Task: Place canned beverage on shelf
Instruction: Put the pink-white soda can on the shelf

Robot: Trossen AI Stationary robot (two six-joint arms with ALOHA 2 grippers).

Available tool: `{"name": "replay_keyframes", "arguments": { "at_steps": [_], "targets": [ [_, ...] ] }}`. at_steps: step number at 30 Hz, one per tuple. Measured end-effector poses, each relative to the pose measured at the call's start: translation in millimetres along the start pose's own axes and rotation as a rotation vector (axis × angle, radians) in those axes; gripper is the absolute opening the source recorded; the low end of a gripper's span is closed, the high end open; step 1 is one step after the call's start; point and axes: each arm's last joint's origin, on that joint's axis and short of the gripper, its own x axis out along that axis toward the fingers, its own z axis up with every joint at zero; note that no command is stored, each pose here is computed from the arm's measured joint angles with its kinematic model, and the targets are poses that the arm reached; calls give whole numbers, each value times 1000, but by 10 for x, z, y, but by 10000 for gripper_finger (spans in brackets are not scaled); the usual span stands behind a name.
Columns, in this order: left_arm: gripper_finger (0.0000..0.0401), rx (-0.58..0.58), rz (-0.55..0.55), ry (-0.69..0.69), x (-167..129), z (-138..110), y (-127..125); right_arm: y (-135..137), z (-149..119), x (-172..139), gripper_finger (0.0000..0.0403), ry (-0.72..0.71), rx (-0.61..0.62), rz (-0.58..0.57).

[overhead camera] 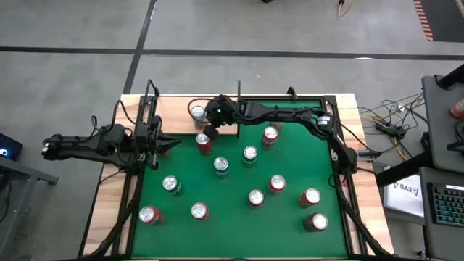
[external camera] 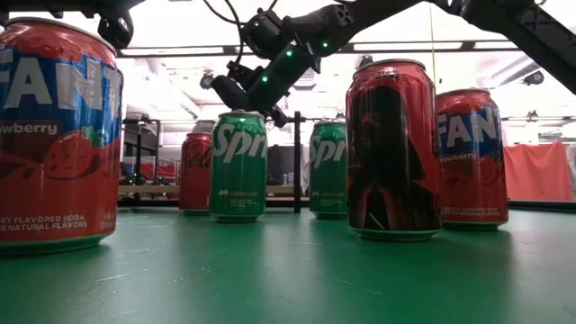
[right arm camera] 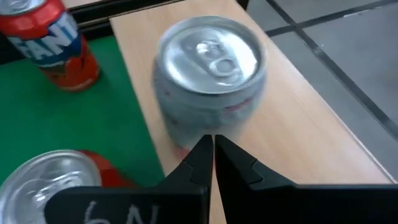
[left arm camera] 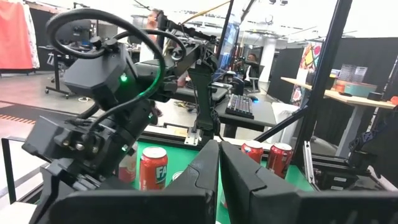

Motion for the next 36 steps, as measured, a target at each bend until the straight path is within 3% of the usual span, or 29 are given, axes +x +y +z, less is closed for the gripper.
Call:
{"name": "replay_keyframes", "arguments": {
  "at_steps": [11,22,29,36],
  "targets": [
    [0,0,0,-1,2,0,0,5,39,116,9,-104,30,25],
    [0,1,1,3,11,-4,-1,14,-7,173,9,-90,37,17],
    [0,15,1,7,16,-8,-1,87,-1,157,9,-85,33,163],
    [0,24,21,4,18,-7,5,115,56,147,9,-144,31,206]
  ]
}}
